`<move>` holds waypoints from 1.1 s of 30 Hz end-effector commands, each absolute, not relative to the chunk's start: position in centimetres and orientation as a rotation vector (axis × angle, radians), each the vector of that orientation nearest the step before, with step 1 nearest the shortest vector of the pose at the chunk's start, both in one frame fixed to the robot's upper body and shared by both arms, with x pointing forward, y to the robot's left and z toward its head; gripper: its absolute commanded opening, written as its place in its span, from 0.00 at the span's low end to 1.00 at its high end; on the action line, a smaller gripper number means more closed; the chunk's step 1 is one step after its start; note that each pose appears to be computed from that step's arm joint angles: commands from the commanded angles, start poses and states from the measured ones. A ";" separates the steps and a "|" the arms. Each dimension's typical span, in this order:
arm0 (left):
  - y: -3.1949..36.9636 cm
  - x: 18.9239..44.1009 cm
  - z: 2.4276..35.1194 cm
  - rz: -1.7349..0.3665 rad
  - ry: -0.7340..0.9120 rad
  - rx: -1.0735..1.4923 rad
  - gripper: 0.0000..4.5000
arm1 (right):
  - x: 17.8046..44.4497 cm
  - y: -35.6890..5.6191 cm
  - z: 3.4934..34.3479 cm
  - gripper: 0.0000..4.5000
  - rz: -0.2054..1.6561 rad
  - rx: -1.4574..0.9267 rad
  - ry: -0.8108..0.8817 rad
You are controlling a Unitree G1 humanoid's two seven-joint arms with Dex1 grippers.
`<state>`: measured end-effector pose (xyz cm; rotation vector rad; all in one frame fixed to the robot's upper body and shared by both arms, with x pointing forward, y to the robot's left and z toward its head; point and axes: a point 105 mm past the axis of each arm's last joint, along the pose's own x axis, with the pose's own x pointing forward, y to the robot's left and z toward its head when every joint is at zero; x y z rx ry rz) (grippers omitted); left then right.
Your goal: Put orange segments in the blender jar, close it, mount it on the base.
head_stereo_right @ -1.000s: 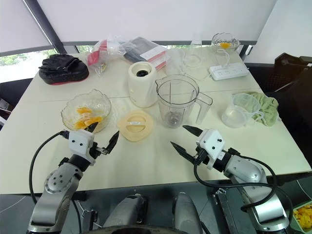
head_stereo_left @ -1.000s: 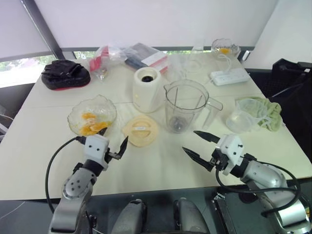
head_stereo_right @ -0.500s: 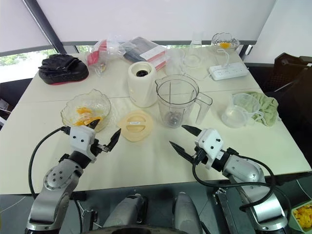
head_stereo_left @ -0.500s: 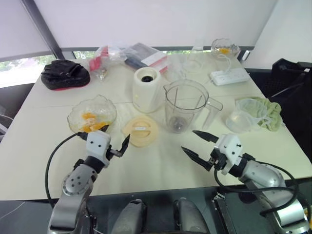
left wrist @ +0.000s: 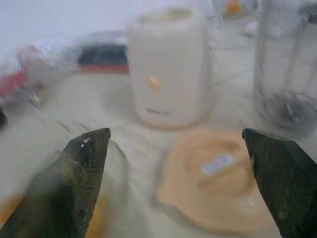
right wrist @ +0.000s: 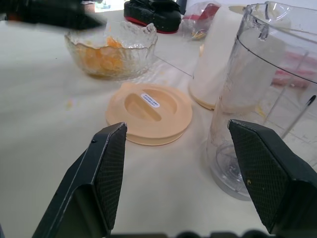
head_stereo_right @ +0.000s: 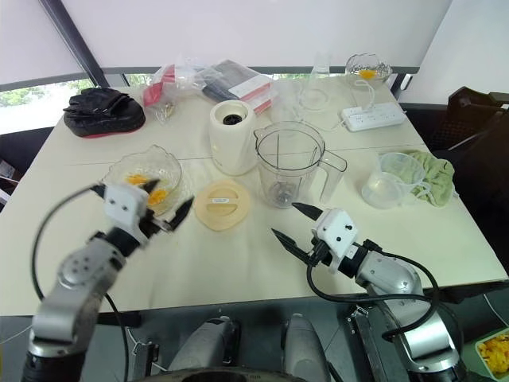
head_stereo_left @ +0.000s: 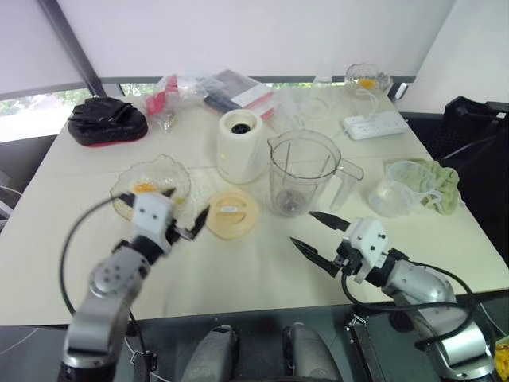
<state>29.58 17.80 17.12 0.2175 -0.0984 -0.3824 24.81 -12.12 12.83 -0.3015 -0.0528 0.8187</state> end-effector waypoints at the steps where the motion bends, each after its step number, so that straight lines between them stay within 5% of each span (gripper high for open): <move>1: 20.1 31.2 21.1 -0.435 -0.078 0.219 0.99 | 25.1 -11.3 13.4 0.76 0.818 -0.304 -0.108; 8: 22.6 34.0 23.8 -0.677 0.264 0.338 0.99 | 26.1 -10.3 12.9 0.76 0.810 -0.275 -0.134; 12: 25.8 35.3 21.7 -0.721 0.588 0.471 0.99 | 26.8 -9.9 12.8 0.76 0.814 -0.278 -0.152; 17: 28.7 36.7 19.4 -0.715 0.800 0.530 0.99 | 27.1 -9.8 12.7 0.76 0.822 -0.291 -0.163; 23: 29.9 37.9 15.9 -0.670 0.930 0.559 0.99 | 27.1 -9.4 12.4 0.76 0.772 -0.253 -0.170; 27: 29.2 40.2 14.6 -0.491 0.879 0.534 0.99 | 26.8 -9.4 12.1 0.76 0.752 -0.239 -0.162; 33: 27.9 40.5 13.1 -0.508 0.925 0.563 0.99 | 27.1 -10.3 12.5 0.76 0.760 -0.288 -0.162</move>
